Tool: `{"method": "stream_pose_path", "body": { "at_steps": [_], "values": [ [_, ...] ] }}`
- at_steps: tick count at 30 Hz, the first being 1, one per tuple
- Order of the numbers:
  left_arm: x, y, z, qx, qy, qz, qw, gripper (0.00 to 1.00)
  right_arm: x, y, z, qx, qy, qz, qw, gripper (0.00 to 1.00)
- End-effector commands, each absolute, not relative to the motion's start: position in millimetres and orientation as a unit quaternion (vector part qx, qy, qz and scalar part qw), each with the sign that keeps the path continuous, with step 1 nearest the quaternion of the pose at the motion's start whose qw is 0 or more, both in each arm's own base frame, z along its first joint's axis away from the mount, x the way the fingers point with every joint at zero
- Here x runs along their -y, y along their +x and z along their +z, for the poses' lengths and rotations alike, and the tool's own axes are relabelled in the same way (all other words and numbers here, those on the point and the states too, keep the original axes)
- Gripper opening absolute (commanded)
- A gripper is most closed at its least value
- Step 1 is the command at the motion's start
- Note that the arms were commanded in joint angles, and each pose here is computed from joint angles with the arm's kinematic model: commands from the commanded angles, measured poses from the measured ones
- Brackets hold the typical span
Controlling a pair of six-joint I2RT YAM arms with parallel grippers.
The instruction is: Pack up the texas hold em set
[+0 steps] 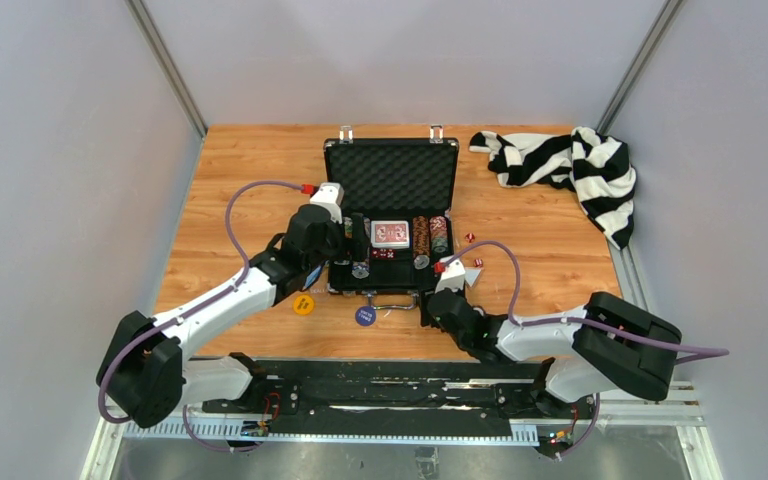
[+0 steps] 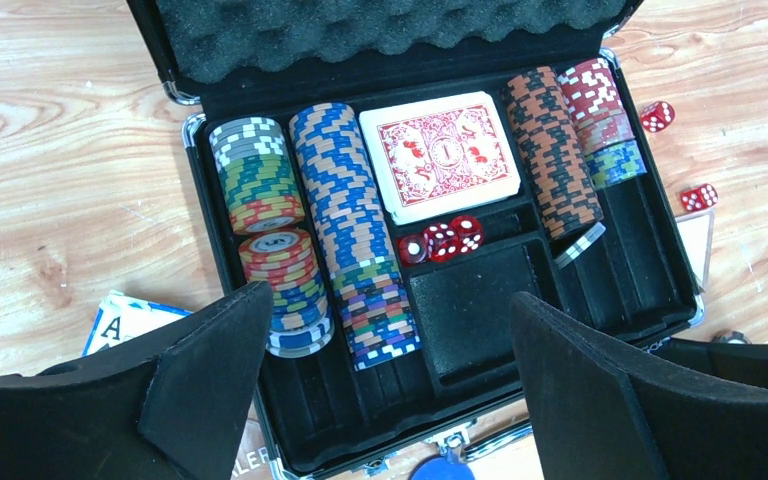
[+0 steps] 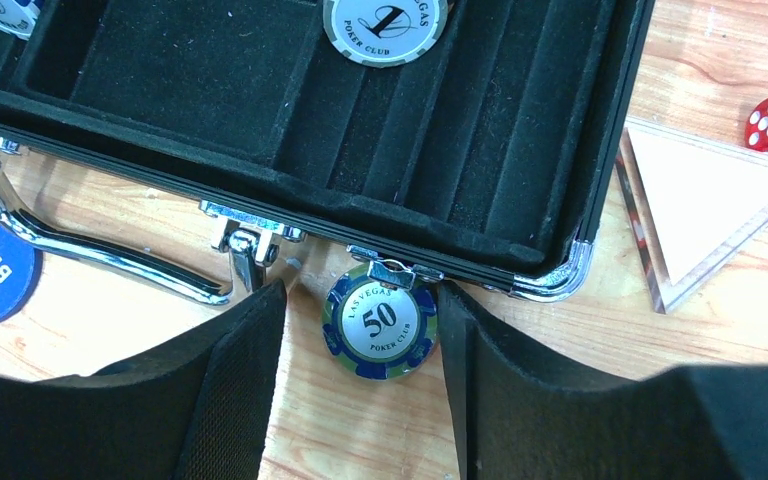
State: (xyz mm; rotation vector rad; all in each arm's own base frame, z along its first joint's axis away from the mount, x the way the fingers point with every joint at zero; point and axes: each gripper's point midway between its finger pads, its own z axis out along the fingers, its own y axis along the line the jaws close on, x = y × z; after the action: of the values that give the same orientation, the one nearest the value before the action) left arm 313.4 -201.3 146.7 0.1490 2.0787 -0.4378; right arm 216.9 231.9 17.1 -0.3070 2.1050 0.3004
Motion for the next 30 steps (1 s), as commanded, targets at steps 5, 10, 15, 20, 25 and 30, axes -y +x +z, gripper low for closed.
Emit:
{"method": "stream_pose_path", "body": {
  "at_steps": [5, 10, 15, 20, 25, 30],
  "values": [
    [208.6, 314.8, 143.6, -0.85, 0.065, -0.194, 0.485, 0.93, -191.9, 174.8, -33.8, -0.905, -0.169, 0.067, 0.384, 0.59],
    [208.6, 313.9, 144.9, -0.848, 0.063, -0.198, 0.488, 0.93, -185.3, 170.0, -39.9, -0.908, -0.177, 0.043, 0.377, 0.63],
    [208.1, 313.4, 142.7, -0.849, 0.064, -0.196, 0.486, 0.93, -186.0, 165.9, -44.4, -0.912, -0.171, 0.045, 0.37, 0.57],
    [208.3, 313.6, 140.8, -0.85, 0.064, -0.197, 0.485, 0.93, -184.7, 162.5, -44.8, -0.913, -0.168, 0.049, 0.368, 0.47],
    [209.5, 313.3, 139.4, -0.85, 0.065, -0.198, 0.483, 0.93, -180.0, 161.2, -41.3, -0.913, -0.169, 0.042, 0.368, 0.42],
    [210.3, 312.9, 139.5, -0.85, 0.066, -0.2, 0.482, 0.93, -174.4, 162.1, -35.6, -0.91, -0.176, 0.032, 0.373, 0.4]
  ]
}}
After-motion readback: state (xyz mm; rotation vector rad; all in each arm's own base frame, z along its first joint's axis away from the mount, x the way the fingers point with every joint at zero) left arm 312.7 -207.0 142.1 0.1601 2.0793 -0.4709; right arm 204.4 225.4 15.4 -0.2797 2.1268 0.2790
